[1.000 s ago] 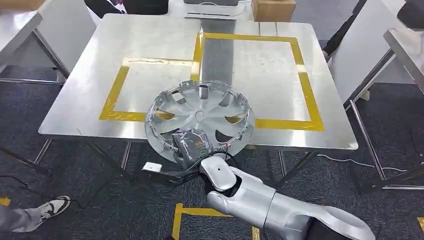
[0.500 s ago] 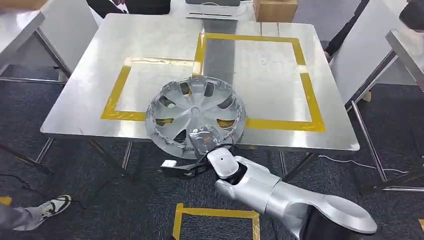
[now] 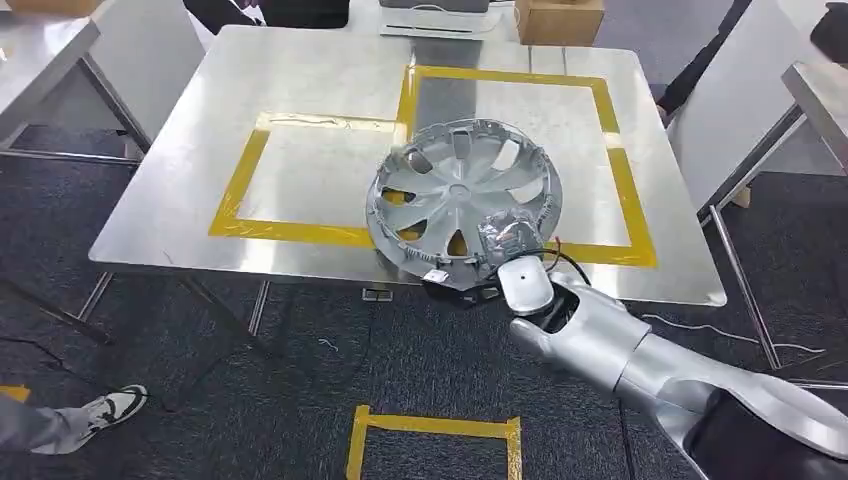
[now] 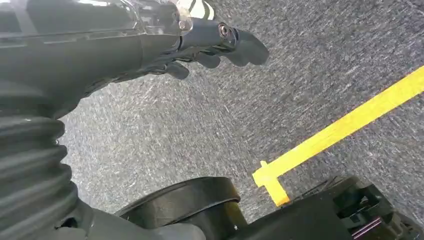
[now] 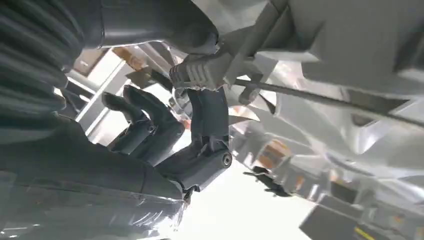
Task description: Take the parts from the cabinet and place them on the table.
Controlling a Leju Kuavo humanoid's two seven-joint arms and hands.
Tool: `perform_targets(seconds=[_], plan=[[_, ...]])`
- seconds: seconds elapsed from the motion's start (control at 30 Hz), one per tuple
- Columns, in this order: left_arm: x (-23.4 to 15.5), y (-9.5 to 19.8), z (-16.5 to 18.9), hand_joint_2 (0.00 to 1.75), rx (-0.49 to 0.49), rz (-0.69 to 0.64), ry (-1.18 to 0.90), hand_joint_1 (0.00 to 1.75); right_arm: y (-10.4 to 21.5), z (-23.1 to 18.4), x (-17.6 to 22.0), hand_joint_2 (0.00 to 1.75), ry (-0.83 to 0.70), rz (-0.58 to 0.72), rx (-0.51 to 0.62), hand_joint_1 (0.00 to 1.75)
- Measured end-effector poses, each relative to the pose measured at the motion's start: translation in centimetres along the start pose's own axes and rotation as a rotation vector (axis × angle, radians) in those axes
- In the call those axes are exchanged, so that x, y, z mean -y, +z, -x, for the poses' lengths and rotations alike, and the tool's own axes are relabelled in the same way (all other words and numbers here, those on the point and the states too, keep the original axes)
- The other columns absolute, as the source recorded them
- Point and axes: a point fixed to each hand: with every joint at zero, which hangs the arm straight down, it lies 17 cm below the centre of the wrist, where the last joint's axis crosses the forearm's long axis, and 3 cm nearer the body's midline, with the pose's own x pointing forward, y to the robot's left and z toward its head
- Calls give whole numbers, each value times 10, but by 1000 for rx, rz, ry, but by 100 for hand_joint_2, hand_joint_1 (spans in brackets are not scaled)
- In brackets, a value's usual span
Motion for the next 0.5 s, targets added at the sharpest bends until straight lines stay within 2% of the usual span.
perform_targets(seconds=[0.23, 0.5], plan=[[0, 0, 1, 175, -2, -1, 2, 0, 0, 25, 2, 175, -51, 5, -28, 175], [-1, 0, 2, 175, -2, -1, 6, 0, 4, 43, 7, 175, -34, 22, -59, 175]])
